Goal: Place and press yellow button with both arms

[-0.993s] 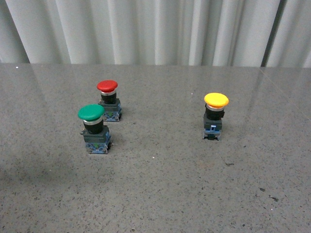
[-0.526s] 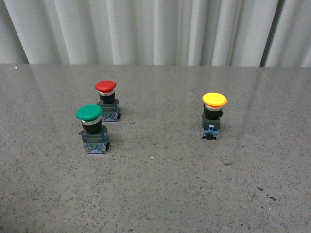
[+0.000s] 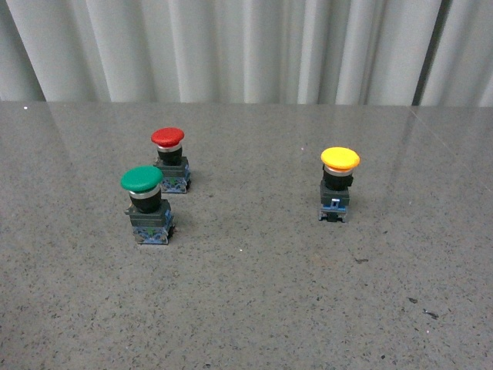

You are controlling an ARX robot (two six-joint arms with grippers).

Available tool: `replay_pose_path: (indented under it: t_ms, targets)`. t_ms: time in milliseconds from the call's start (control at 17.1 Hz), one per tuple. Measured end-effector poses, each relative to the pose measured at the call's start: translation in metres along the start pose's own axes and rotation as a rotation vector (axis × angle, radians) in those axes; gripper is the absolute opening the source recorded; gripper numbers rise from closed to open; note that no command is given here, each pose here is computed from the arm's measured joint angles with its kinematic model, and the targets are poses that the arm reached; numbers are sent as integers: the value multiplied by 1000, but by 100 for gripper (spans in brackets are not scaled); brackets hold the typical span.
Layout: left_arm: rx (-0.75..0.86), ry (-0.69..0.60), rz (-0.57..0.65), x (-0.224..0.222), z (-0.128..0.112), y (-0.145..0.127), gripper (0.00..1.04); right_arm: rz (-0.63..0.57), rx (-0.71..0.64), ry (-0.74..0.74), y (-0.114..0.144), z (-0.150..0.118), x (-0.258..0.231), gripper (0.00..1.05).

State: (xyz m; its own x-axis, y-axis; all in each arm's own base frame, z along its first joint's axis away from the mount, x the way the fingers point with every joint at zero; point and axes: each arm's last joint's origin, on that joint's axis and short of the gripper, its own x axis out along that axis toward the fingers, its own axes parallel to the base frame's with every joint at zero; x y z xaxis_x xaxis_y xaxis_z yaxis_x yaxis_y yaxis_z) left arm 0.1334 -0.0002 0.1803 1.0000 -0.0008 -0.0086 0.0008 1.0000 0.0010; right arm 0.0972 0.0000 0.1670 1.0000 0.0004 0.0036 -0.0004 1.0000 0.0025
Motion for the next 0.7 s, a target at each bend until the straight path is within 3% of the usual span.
replay_pose_path:
  t_ms: [701]
  targets:
    - [0,-18,1,-13,-10,0,4,0,0,0,0,0,0,98]
